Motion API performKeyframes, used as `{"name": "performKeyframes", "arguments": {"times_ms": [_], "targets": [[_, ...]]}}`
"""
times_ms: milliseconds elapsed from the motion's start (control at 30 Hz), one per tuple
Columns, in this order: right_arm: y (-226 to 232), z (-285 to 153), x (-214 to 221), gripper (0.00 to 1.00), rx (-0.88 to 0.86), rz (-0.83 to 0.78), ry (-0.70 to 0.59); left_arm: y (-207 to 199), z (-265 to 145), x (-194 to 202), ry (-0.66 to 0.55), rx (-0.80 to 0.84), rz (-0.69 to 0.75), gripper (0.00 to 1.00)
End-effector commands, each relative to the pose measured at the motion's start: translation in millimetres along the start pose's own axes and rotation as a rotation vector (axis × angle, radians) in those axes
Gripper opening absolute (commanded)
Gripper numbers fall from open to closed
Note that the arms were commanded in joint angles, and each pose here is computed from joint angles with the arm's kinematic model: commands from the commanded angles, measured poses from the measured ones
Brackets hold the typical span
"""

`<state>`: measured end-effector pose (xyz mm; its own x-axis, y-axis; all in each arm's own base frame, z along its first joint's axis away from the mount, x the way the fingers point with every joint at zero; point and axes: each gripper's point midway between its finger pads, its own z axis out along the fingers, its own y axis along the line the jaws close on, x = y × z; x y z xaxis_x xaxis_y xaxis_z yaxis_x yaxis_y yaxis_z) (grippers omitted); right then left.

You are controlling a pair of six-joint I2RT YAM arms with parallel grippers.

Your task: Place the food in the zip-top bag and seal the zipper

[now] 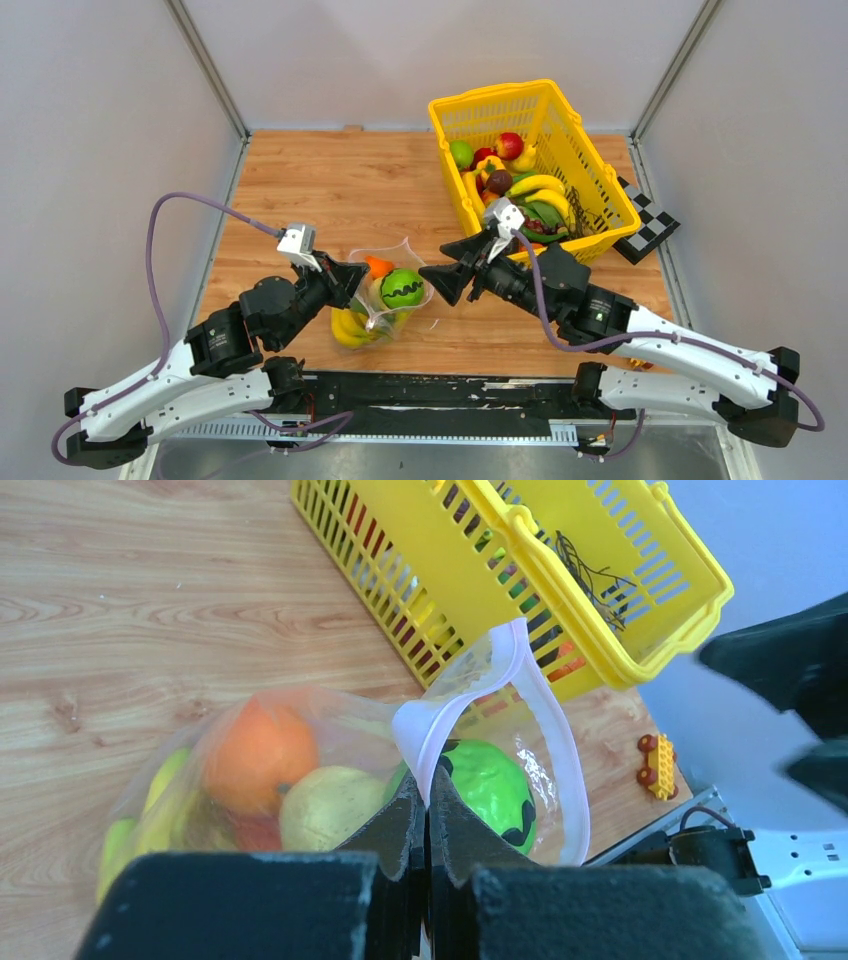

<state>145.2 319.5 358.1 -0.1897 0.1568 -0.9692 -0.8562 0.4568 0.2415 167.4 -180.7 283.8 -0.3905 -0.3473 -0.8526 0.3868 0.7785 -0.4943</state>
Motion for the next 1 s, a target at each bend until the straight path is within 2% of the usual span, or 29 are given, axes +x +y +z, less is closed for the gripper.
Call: {"name": "performKeyframes", "arguments": {"times_ms": [0,100,233,433,467,533,633,767,900,967], "targets": [[-45.6,-1.9,62.6,0.61,0.242,0.083,0.177,-3.0,1.9,-11.4,-0.043,-0.007,-0.034,0.01],[-39.2,6.0,85.2,0.58,0.207,0.098,0.257,-4.7,2.0,-10.7,-0.036,0.0,-0.034,0.01],[-45.0,14.6,104.7,0.48,0.251,0.103,0.334,-4.7,2.0,-9.7,-0.034,0.0,-0.039,0.01],[-44.8,18.3,107.3,0.34,0.248,0.096,0.345,-4.7,-0.5,-12.2,-0.037,0.003,-0.042,0.01],[-43.3,18.4,105.0,0.3,0.239,0.097,0.335,-3.8,-0.5,-11.7,-0.037,0.0,-0.039,0.01],[-39.7,18.5,99.6,0.14,0.216,0.103,0.313,-3.3,-0.4,-11.6,-0.037,-0.002,-0.036,0.01],[-32.4,18.9,86.9,0.01,0.173,0.104,0.265,-4.0,1.1,-9.5,-0.029,-0.002,-0.029,0.01],[-21.2,23.1,66.2,0.0,0.118,0.122,0.199,-6.6,1.4,-10.0,-0.017,0.008,0.013,0.02],[9.2,39.1,32.2,0.0,-0.027,0.194,0.083,39.1,-23.1,-37.1,-0.044,-0.219,0.139,0.02],[29.3,47.9,20.8,0.0,-0.132,0.185,0.076,42.7,-33.0,-51.7,-0.082,-0.224,0.154,0.02]]}}
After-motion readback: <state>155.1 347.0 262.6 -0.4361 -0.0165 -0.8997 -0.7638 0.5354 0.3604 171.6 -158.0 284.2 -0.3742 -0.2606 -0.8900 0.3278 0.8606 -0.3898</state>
